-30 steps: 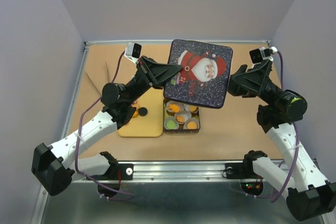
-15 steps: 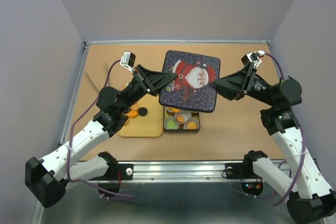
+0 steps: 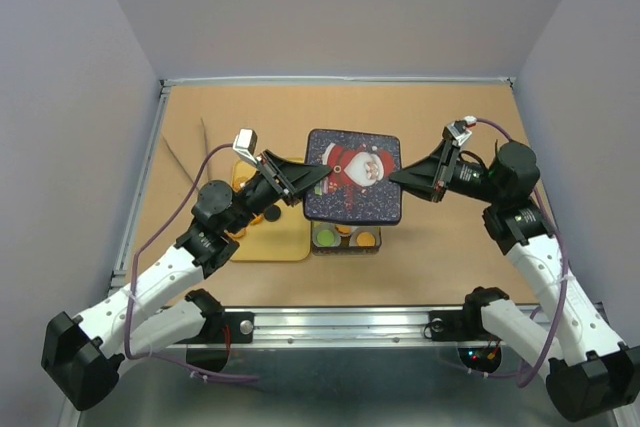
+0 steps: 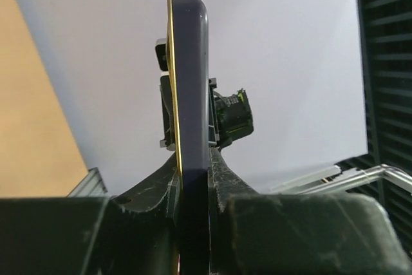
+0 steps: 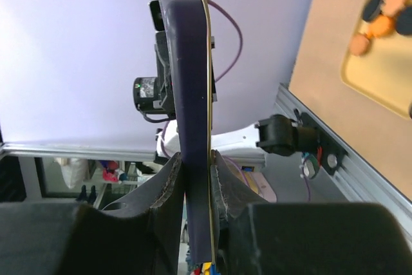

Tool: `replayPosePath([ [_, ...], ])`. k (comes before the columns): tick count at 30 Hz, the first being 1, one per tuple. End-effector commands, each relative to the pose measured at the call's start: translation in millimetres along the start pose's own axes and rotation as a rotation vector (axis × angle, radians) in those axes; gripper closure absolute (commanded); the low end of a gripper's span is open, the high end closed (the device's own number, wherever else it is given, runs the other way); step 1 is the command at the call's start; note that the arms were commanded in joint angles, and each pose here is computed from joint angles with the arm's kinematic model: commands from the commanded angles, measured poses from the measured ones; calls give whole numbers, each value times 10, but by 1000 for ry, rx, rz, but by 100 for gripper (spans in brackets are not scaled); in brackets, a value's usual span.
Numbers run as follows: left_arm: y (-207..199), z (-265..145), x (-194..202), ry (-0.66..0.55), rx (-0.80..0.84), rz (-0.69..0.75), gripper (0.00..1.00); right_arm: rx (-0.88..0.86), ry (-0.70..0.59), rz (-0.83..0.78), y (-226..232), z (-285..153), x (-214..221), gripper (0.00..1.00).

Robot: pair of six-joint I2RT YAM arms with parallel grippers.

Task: Pack the cookies

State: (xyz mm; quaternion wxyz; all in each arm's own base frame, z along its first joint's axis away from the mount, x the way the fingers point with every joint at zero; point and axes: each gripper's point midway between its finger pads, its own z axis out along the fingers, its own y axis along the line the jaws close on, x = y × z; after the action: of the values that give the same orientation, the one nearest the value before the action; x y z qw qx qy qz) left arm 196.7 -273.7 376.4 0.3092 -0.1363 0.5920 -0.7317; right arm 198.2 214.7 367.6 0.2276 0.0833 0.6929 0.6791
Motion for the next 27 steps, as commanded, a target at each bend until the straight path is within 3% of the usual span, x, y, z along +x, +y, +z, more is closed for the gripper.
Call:
replayPosePath([
  [1, 279, -142, 137, 50, -54, 48, 92, 63, -7, -6, -336, 17, 12, 89],
  [4, 602, -230, 200, 66, -122, 46, 79, 103, -3, 10, -576, 23, 35, 90],
  [5, 665, -245, 220, 73, -136, 48, 64, 126, 2, 20, -715, 30, 45, 91],
  [9, 956, -303, 263, 88, -202, 60, 45, 174, 16, 22, -993, 47, 61, 91],
  [12, 1199, -342, 312, 108, -259, 66, 42, 226, 34, 29, -1276, 75, 61, 92],
  [27, 1999, -305, 386, 194, -466, 142, 43, 448, 49, 80, -2413, -12, 214, 91],
])
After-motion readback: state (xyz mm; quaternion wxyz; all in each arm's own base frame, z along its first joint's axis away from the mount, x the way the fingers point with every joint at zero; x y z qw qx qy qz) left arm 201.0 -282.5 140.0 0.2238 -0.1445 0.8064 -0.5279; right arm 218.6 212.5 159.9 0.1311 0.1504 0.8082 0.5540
